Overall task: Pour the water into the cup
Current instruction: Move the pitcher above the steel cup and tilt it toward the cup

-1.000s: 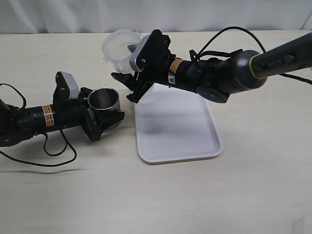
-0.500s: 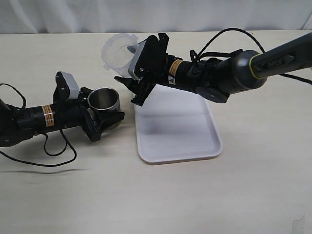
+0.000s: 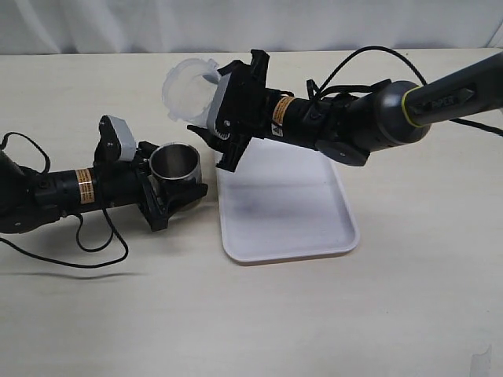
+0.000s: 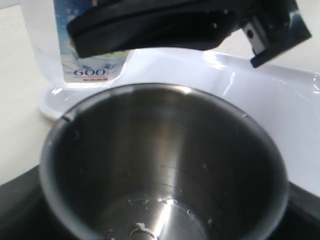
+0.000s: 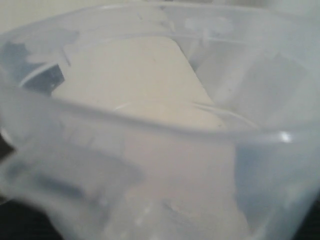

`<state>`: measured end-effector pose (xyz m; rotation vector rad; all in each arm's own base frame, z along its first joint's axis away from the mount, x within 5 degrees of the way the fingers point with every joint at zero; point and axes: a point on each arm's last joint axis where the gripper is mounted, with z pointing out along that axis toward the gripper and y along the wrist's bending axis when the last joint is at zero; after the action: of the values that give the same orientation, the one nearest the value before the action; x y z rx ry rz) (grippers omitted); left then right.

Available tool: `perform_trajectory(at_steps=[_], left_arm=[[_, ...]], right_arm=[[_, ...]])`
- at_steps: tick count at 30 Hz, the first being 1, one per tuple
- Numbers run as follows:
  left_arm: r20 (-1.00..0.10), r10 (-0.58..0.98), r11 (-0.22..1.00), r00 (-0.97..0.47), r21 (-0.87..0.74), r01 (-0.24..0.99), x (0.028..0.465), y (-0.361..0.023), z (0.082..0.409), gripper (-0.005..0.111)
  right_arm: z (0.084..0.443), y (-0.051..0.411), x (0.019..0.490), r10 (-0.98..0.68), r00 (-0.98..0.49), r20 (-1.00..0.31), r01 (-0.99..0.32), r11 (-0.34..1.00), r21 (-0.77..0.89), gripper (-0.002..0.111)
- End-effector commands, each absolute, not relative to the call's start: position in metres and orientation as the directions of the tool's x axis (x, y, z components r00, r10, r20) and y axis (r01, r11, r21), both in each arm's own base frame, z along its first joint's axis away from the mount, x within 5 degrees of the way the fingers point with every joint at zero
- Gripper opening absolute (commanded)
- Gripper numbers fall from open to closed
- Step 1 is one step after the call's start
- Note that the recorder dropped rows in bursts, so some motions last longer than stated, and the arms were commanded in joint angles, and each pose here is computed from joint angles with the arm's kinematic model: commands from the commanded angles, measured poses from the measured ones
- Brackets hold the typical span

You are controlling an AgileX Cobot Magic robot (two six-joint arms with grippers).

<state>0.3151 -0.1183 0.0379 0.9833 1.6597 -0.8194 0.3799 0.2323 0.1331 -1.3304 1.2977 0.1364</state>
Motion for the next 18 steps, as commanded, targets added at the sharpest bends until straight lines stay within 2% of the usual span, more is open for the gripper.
perform_trajectory(at_steps=[1, 18], left_arm=[[-0.964, 0.205, 0.438, -0.170, -0.065, 0.896, 0.3159, -0.1205, 0.0388, 0.000], [-0.964, 0.199, 0.453, -0.174, -0.067, 0.889, 0.3171, -0.1199, 0.0390, 0.000]], right_arm=[[0.1426, 0.2339, 0.3818, -0.573, 0.445, -0.688, -0.658, 0.312, -0.685, 0.004], [0.1421, 0.2337, 0.3819, -0.627, 0.567, -0.534, -0.556, 0.187, -0.810, 0.004]])
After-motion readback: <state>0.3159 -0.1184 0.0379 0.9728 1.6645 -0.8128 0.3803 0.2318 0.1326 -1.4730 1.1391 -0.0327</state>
